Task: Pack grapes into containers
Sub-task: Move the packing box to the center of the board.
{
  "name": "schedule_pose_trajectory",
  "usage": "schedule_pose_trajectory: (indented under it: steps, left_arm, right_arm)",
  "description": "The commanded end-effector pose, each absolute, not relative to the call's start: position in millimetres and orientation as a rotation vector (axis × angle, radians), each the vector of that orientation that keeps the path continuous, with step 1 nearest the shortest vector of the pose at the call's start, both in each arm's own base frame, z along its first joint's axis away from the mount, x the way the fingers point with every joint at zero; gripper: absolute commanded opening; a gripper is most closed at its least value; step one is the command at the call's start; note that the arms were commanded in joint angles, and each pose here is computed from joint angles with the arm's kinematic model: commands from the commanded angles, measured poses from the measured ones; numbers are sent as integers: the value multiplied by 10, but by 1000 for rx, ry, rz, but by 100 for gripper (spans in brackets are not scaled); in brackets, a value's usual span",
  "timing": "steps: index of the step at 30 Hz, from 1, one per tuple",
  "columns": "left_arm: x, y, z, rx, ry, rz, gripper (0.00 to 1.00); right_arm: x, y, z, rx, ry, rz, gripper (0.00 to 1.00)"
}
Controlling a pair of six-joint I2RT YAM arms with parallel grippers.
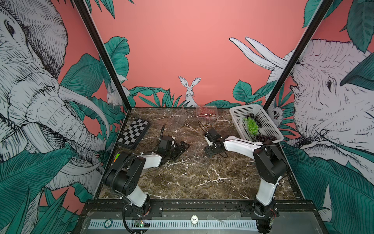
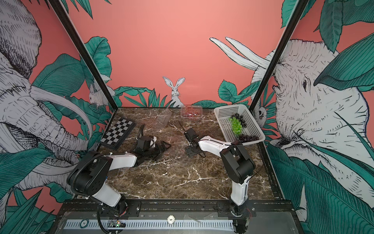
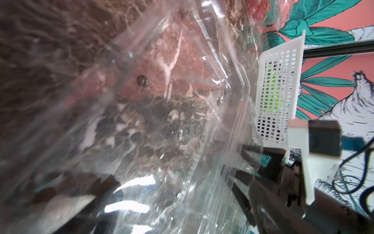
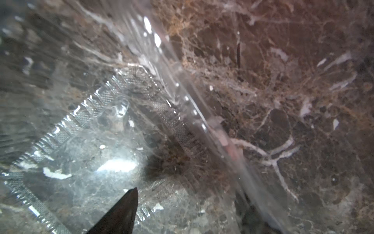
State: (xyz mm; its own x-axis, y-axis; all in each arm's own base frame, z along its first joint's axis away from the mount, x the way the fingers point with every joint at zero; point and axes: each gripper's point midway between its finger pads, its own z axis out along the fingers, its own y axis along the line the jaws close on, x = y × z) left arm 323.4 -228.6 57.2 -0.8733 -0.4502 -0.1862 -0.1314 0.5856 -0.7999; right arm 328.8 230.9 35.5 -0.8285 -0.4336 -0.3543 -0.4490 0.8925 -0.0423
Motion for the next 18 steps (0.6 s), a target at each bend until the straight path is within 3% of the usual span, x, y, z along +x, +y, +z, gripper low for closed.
schedule_pose_trajectory:
  steps: [1,18]
  left_arm:
    - [3297,-2289,557,-513,2445,-1197,99]
    - [3614,-3020,946,-308,2406,-1296,99]
  right_arm:
    - [3302,2337,447,-556,2668,128,75]
    - [3243,1942,379,-212,2701,236,78]
